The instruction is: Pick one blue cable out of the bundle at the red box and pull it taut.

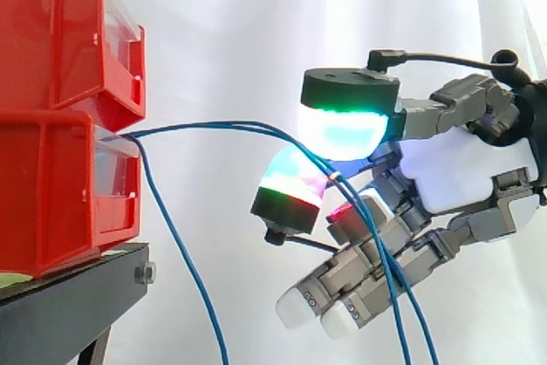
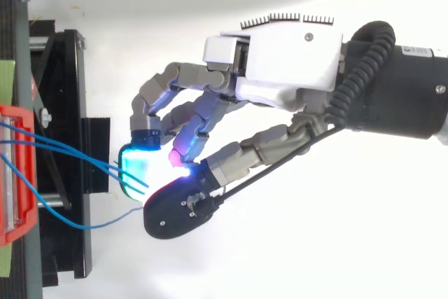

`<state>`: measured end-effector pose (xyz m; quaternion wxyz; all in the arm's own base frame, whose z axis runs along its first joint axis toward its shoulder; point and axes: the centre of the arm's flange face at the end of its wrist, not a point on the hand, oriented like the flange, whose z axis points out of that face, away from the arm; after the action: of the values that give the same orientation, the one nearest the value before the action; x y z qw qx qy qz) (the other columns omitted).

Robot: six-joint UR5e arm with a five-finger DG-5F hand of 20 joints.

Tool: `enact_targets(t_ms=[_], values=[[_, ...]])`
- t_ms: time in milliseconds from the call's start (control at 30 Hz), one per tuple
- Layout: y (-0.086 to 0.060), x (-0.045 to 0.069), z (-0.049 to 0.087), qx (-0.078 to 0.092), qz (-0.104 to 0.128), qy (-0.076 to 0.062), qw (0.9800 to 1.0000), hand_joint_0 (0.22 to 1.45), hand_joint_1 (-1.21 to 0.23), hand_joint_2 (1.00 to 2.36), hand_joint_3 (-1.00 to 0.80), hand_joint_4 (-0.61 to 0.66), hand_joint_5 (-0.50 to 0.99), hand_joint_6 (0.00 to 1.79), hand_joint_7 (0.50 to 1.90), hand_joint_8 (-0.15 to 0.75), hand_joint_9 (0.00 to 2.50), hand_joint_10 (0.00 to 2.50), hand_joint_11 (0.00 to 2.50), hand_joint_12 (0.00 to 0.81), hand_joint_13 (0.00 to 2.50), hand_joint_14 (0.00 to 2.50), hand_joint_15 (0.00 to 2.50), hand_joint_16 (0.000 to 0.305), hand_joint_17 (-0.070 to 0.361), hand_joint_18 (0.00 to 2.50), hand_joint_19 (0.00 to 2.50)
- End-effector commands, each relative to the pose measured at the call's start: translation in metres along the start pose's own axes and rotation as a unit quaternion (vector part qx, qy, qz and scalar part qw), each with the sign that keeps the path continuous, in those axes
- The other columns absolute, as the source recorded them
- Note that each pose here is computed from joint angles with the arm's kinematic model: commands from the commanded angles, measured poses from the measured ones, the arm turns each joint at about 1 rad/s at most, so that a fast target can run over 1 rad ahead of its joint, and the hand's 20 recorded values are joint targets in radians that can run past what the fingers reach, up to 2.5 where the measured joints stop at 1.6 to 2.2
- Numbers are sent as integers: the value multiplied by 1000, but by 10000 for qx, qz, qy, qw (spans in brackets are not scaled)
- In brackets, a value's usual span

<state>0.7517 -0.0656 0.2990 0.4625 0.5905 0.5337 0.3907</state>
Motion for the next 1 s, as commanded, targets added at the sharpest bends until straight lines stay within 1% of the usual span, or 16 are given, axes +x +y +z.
enact_targets(t_ms=[0,167,333,367,500,600,700,900,967], values=[[1,0,0,-7,1,3,10000,678,-757,1005,-441,7,-176,934,933,314,1114,9,1158,373,557,8,249,47,106,520,145],[1,-1,0,-7,3,-4,10000,675,-758,1005,-447,16,-177,934,926,318,1057,11,1104,373,555,8,247,47,106,521,149],[1,0,0,-7,1,-4,10000,669,-752,1005,-443,23,-178,933,937,324,959,12,933,373,548,9,248,47,106,519,155],[1,-1,0,-7,3,-12,10000,669,-752,1004,-443,23,-178,933,937,324,953,13,928,373,548,8,245,47,106,519,155],[0,0,0,0,-1,-5,10000,664,-745,1006,-438,29,-178,933,943,322,900,13,858,372,540,8,241,47,106,515,167],[0,0,0,-15,3,-19,10000,663,-741,1004,-441,27,-179,933,940,324,902,14,850,372,540,8,248,47,106,517,162],[0,0,0,-15,3,-27,10000,663,-736,1004,-442,31,-180,934,941,327,981,13,921,372,541,8,239,47,106,518,161],[1,1,0,-23,3,-19,10000,664,-732,1005,-446,33,-181,936,924,326,1007,16,958,373,549,8,240,47,106,520,165],[0,0,0,-8,1,-27,10000,664,-732,1004,-445,35,-181,935,932,326,1008,13,966,373,548,8,247,47,106,521,167]])
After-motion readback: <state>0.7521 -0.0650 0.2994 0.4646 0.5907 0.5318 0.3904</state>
